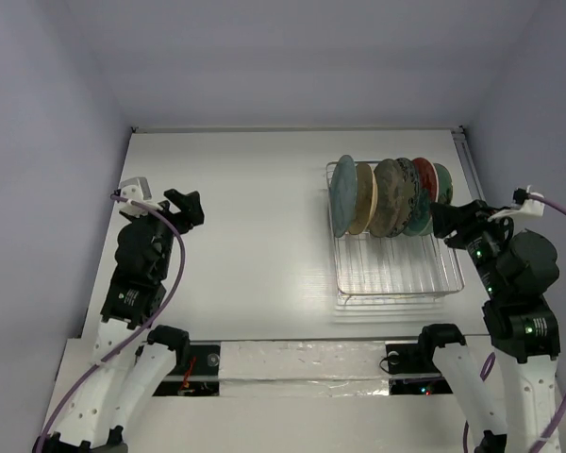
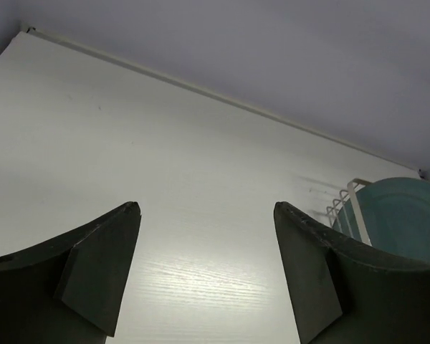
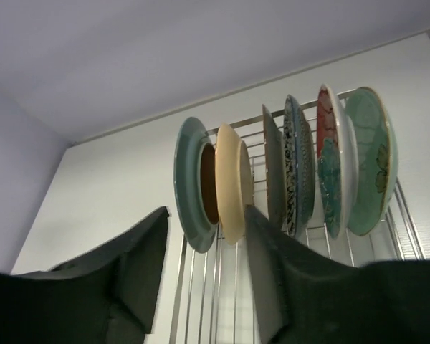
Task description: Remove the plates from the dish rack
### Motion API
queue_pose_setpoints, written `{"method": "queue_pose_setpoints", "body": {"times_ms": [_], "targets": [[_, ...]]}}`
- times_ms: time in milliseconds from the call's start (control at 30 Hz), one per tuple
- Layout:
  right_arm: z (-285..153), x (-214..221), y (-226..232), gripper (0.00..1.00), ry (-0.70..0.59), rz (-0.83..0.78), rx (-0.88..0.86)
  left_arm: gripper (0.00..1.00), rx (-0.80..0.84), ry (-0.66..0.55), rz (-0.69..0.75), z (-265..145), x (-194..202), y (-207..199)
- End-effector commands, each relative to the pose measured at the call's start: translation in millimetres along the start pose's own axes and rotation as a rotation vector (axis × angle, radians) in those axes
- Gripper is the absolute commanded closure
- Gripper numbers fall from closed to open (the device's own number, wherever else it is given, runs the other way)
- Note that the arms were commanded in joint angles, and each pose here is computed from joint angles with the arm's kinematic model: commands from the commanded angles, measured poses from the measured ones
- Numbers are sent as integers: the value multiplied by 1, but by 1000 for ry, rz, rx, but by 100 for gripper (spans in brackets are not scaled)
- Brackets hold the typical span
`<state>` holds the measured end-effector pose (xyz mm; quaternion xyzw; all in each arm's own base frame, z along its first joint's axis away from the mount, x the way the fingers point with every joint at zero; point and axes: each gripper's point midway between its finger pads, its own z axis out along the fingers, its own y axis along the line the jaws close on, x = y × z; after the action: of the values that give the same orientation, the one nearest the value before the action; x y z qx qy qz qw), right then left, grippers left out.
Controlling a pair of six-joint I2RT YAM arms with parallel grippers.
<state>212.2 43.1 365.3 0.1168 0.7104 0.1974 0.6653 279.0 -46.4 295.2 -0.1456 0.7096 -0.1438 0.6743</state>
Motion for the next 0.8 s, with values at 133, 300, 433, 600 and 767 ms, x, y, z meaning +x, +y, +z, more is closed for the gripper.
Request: {"method": "queue_pose_setpoints", "body": {"times_ms": [133,300,433,600,767], "targets": [[13,-3,34,90,12,16,-184,37,-11,40,53,-7,6,5],[27,9,58,100,108,52,-314,76,10,46,51,-14,12,3],[42,6,67,100,106,52,-305,100,14,63,47,-12,22,3],[91,42,63,100,204,-9,-131,100,4,86,54,-8,30,5],[118,60,74,96,235,-66,-68,95,7,79,51,-9,28,5]]}}
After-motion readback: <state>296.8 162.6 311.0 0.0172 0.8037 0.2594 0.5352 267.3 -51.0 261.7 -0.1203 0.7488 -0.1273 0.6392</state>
